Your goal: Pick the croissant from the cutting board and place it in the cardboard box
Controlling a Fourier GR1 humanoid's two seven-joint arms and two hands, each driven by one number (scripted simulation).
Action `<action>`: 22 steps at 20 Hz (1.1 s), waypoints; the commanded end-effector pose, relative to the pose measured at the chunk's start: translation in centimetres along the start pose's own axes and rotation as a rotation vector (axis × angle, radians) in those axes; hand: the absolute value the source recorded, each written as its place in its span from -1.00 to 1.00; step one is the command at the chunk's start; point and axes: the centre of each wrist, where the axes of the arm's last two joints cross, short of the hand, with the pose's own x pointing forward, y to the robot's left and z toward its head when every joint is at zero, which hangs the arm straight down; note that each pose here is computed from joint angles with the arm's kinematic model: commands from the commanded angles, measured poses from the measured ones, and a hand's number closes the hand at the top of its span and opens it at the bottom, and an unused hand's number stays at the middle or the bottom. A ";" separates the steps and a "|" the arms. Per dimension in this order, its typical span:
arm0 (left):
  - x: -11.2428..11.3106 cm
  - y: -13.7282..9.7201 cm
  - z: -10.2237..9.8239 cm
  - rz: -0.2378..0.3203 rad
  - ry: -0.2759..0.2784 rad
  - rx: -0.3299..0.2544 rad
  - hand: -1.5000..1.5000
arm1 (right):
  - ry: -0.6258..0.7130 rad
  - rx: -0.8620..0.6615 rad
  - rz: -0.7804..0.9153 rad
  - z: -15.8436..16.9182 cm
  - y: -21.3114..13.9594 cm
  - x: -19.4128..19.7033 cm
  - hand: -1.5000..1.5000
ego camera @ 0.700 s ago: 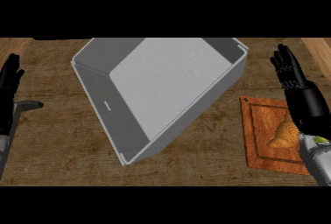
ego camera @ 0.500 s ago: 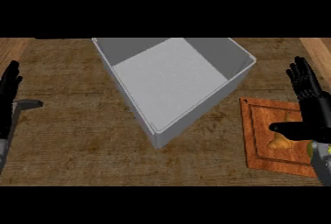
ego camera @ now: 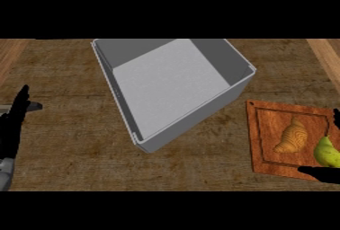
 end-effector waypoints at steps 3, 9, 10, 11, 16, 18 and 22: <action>-1.1 -0.9 -0.7 -0.010 0.017 -0.027 0.00 | -0.108 -0.034 -0.148 3.9 -0.8 -5.1 -1.00; -0.4 -0.7 0.2 0.000 0.003 -0.039 0.00 | -0.028 0.119 0.323 2.5 -8.2 -2.8 -1.00; -0.5 -0.4 0.0 -0.001 0.007 -0.023 0.00 | 0.006 0.158 0.378 2.2 -9.3 -2.2 -1.00; 0.2 -0.6 -0.2 -0.014 -0.003 -0.033 0.00 | 0.041 0.182 0.403 0.9 -8.9 -1.6 -1.00; -1.3 -1.5 -0.5 0.007 -0.008 -0.055 0.00 | 0.124 0.344 0.501 -3.2 -9.0 3.9 -1.00; -0.2 -0.3 -0.9 -0.005 0.009 -0.045 0.00 | 0.185 0.428 0.563 -3.0 -9.1 3.3 -1.00; -0.8 -0.3 -0.6 -0.023 0.007 -0.038 0.00 | 0.264 0.537 0.621 -5.1 -7.2 5.6 -1.00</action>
